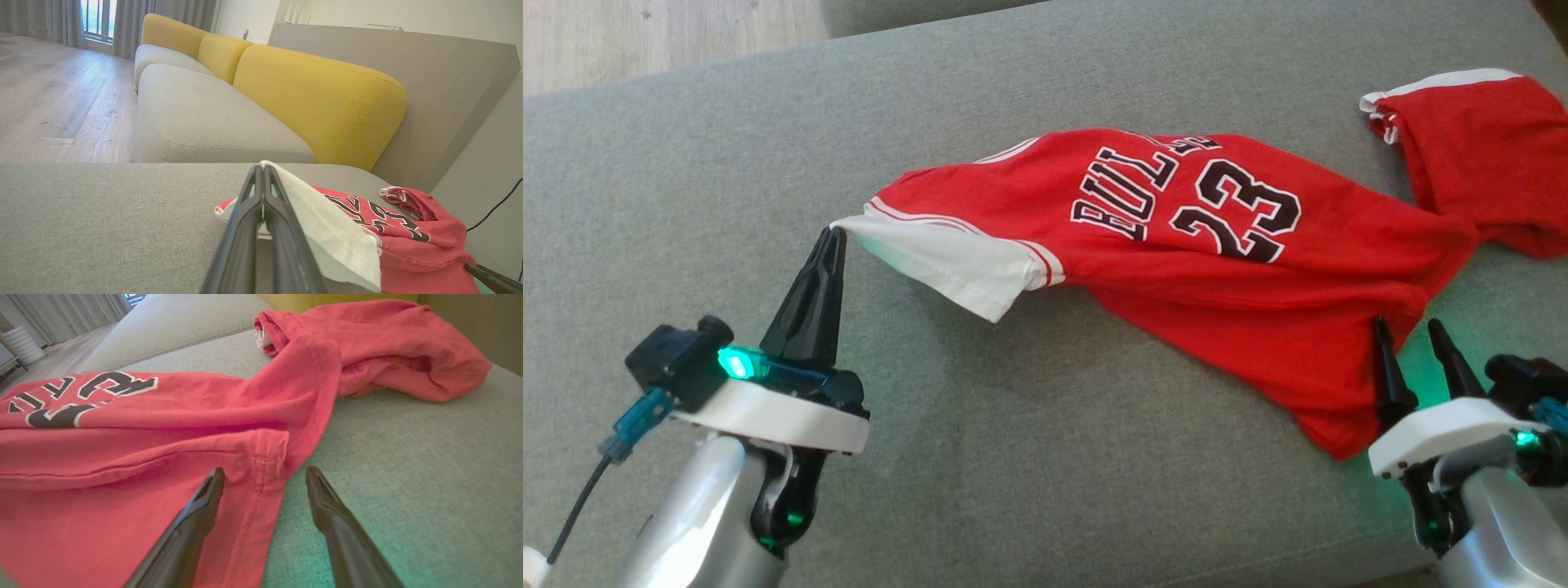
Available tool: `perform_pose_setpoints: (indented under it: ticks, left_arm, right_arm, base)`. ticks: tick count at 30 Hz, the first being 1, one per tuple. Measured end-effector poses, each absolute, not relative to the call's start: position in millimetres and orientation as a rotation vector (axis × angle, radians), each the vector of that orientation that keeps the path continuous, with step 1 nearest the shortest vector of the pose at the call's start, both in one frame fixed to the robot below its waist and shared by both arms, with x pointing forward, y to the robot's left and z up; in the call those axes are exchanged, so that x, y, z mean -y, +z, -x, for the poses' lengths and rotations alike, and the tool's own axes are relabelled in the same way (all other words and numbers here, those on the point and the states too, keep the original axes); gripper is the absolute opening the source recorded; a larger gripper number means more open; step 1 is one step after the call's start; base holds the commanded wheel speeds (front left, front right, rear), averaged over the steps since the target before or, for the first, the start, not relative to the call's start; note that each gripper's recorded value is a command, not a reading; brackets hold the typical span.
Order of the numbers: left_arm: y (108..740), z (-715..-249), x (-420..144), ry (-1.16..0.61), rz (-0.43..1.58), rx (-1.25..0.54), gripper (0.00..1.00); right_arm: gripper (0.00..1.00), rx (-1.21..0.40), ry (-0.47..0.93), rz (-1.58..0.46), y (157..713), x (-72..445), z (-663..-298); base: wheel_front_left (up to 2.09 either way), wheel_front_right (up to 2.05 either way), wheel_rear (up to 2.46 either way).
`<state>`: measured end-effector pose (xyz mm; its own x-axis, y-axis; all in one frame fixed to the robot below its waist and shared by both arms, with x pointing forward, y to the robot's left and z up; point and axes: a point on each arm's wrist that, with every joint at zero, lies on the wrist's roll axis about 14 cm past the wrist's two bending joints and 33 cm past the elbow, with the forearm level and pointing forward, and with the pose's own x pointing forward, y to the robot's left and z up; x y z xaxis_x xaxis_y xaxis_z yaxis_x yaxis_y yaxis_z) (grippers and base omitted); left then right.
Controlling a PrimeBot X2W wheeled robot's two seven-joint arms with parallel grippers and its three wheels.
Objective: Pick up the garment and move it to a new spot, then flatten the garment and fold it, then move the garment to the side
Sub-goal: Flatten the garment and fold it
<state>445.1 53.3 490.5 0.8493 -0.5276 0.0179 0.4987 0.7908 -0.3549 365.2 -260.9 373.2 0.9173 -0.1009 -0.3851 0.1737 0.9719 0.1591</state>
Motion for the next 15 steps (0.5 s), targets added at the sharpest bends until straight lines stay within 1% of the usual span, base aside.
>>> perform_pose_setpoints:
  ticks: [3, 4, 6, 7, 10, 11, 15]
  left_arm:
    - [489.9, -445.2, -54.0, -0.551, 0.358, -0.084, 0.00]
    - [489.9, -445.2, -54.0, -0.551, 0.358, -0.084, 0.00]
    - [489.5, -445.5, -54.5, -0.550, 0.357, -0.085, 0.00]
    - [489.7, -445.9, -54.7, -0.550, 0.357, -0.084, 0.00]
    - [491.3, -447.4, -55.4, -0.549, 0.355, -0.079, 0.00]
    - [491.1, -447.2, -55.9, -0.549, 0.353, -0.079, 0.00]
    - [496.3, -446.0, -56.8, -0.548, 0.351, -0.066, 0.00]
  right_arm:
    - [1.00, -0.380, -0.129, -0.193, 375.0, 257.2, -370.3]
    - [0.95, -0.380, -0.129, -0.193, 375.0, 257.2, -370.3]
    - [0.75, -0.384, -0.116, -0.190, 374.3, 253.7, -372.4]
    - [0.51, -0.383, -0.111, -0.188, 374.5, 252.6, -374.0]
    - [0.07, -0.384, -0.108, -0.186, 374.5, 252.3, -375.8]
    - [0.00, -0.385, -0.109, -0.187, 373.9, 252.6, -375.3]
    - [0.00, -0.372, -0.112, -0.180, 378.5, 256.7, -374.8]
  base:
    - [0.00, 0.00, 0.00]
    - [0.00, 0.00, 0.00]
    - [0.00, 0.00, 0.00]
    - [0.00, 0.00, 0.00]
    - [0.00, 0.00, 0.00]
    - [0.00, 0.00, 0.00]
    - [0.00, 0.00, 0.00]
